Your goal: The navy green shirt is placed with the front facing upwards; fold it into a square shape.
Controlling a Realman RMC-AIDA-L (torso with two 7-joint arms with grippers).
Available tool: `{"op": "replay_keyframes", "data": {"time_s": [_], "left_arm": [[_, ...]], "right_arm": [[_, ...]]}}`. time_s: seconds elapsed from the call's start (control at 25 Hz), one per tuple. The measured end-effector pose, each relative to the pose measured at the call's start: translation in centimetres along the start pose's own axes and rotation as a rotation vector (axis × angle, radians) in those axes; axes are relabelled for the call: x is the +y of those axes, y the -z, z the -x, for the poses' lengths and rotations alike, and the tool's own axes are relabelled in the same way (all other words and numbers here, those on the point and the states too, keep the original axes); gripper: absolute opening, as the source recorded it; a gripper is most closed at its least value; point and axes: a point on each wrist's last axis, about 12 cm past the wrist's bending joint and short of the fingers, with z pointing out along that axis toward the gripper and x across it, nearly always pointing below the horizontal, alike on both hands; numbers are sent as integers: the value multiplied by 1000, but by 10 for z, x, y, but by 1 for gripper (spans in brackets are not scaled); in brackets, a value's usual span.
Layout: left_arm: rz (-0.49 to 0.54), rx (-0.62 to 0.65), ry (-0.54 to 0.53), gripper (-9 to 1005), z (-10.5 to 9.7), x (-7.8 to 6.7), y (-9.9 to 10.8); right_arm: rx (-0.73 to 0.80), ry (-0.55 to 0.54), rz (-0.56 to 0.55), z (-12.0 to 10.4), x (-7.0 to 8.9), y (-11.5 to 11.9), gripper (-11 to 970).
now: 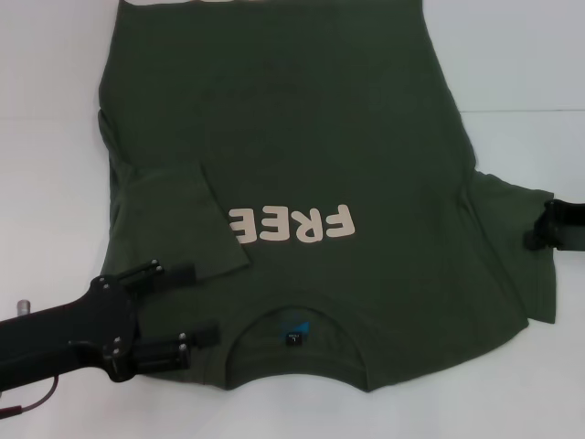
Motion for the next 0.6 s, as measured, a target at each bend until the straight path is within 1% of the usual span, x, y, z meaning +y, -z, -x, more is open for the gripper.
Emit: {"op": "replay_keyframes", "data": {"time_s": [0.24, 0.6], "left_arm": [[-1, 0, 2, 924, 0, 0, 0], [-4, -3, 6, 924, 0, 0, -1]], "right_arm": [[-15, -13, 23, 4, -2, 7, 4], [22, 23, 26, 10, 0, 24, 7]]}}
